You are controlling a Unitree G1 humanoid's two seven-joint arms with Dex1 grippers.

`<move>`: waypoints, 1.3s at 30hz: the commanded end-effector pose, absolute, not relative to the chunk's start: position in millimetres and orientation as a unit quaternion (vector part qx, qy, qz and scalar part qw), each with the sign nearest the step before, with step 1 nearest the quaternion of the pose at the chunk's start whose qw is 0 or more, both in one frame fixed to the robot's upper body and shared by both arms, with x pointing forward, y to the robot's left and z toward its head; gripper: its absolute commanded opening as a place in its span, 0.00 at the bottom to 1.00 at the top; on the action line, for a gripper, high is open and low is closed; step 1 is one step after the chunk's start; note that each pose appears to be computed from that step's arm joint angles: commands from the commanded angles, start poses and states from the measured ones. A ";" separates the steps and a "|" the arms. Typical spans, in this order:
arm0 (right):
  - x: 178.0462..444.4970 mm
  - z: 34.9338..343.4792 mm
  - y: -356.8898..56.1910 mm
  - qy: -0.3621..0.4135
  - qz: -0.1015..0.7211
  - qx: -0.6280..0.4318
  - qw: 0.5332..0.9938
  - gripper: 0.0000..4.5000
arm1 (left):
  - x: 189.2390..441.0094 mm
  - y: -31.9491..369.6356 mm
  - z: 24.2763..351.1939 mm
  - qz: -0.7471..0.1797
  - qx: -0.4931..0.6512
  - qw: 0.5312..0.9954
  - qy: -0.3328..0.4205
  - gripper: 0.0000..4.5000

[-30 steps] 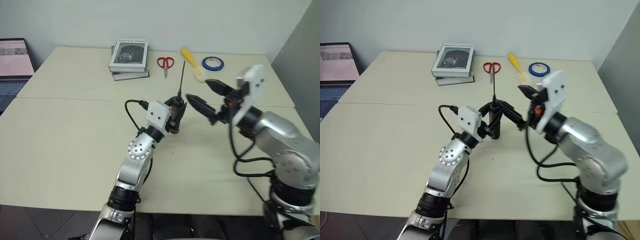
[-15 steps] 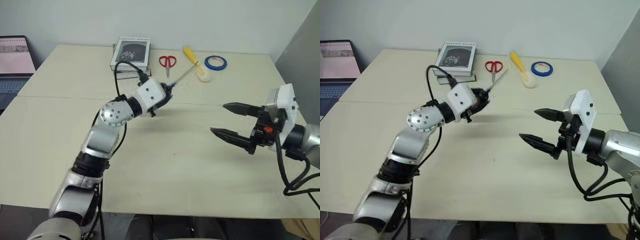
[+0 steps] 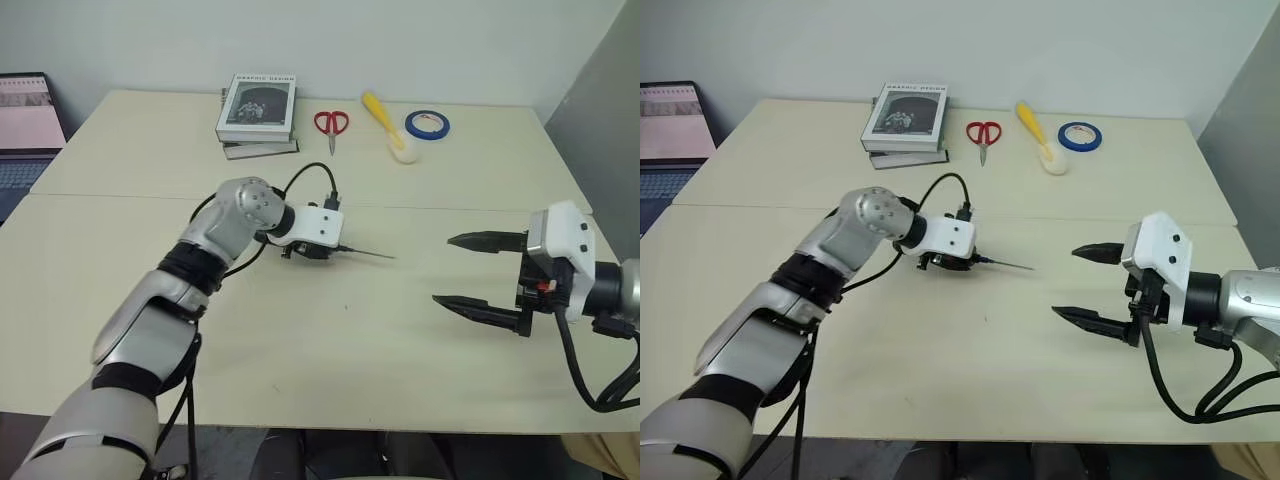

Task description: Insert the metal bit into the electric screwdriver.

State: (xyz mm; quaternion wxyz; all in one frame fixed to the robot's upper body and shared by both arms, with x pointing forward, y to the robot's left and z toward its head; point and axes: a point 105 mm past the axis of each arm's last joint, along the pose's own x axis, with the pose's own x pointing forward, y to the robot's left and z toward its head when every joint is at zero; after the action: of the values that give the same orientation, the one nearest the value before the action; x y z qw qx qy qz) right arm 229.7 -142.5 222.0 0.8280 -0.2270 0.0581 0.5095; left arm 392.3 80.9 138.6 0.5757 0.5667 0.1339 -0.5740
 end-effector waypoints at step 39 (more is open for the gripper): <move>235.7 212.8 -192.1 0.083 0.532 -0.299 0.788 0.97 | 295.2 233.9 210.7 -0.420 0.313 0.838 0.152 0.97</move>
State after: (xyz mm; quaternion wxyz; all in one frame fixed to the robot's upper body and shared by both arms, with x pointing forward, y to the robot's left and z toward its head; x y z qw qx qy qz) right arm 237.3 -191.1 204.7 0.7963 -0.2755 0.0943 0.5301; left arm 299.8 234.3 196.2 0.8281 0.3075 0.1822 -0.4318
